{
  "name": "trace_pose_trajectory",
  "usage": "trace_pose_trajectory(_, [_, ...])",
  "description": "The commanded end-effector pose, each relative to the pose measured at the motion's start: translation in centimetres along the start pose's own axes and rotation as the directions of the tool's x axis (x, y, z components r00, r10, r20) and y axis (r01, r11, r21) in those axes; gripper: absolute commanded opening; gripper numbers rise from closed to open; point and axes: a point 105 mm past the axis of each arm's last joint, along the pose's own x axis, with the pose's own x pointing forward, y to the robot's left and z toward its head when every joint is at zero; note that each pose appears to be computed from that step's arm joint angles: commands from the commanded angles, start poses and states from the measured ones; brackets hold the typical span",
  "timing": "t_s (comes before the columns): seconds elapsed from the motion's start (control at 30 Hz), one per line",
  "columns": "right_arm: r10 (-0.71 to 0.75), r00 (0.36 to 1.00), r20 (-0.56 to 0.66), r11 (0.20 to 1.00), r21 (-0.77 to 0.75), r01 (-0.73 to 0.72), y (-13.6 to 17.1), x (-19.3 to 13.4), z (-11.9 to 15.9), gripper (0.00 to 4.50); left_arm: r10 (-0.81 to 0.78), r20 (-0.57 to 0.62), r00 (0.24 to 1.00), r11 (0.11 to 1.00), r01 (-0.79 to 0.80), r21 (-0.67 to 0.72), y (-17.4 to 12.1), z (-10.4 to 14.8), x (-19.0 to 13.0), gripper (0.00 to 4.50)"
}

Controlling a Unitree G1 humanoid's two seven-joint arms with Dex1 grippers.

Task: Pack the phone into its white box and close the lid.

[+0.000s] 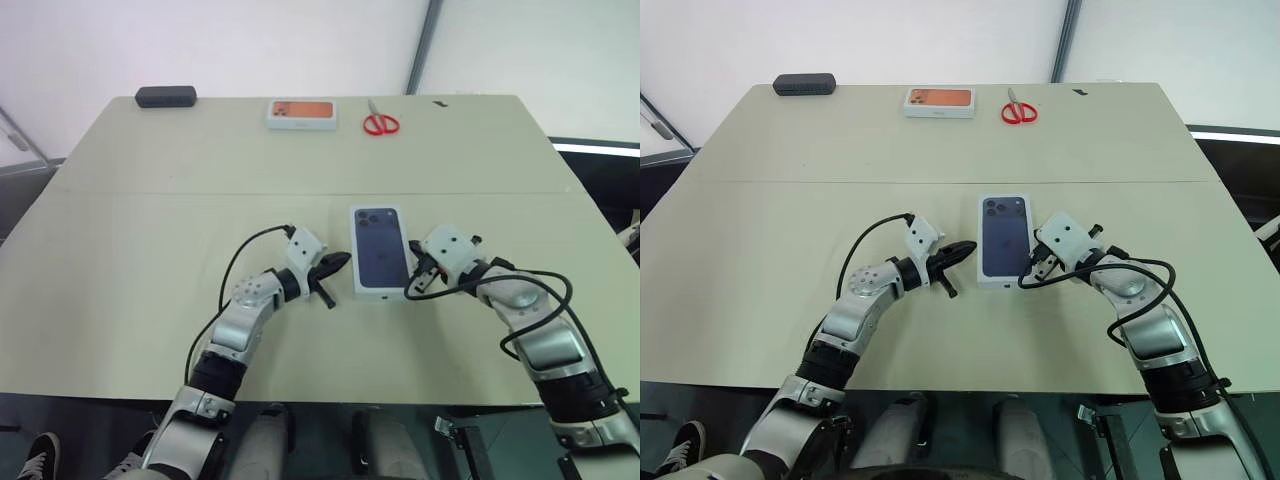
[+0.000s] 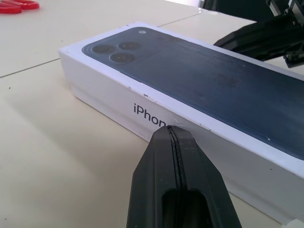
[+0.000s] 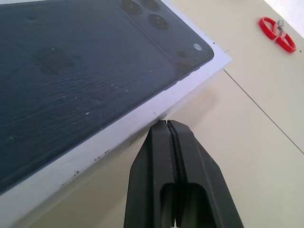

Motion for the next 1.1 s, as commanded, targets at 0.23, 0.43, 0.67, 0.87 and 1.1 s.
trace_pose_trajectory(0.23, [0.055, 0.998, -0.006, 0.998, -0.034, -0.055, 1.5, 0.2, 0.0, 0.03, -0.028, 0.055, 0.998, 1.0, 0.027, 0.012, -0.6, 1.2, 0.3, 0.0])
trace_pose_trajectory(0.43, [0.035, 0.999, -0.017, 0.998, -0.052, -0.036, 1.0, 0.5, 0.0, 0.03, -0.037, 0.075, 0.996, 0.999, 0.036, 0.017, -0.9, 1.7, 0.4, 0.0])
trace_pose_trajectory(0.67, [0.023, 1.0, -0.02, 0.997, -0.068, -0.025, -0.3, 0.5, 0.3, 0.03, -0.042, 0.079, 0.996, 0.999, 0.041, 0.02, -0.9, 2.1, 0.6, 0.0])
trace_pose_trajectory(0.87, [-0.001, 0.999, -0.049, 0.991, -0.137, -0.005, -2.0, 0.9, 0.7, 0.03, -0.027, 0.078, 0.997, 1.0, 0.026, 0.01, -0.8, 1.9, 0.2, 0.0])
trace_pose_trajectory(1.1, [0.007, 0.996, -0.085, 0.986, -0.167, -0.021, -2.6, 0.9, 0.4, 0.03, -0.009, 0.117, 0.993, 1.0, 0.009, -0.007, -0.6, 3.2, 0.4, 0.0])
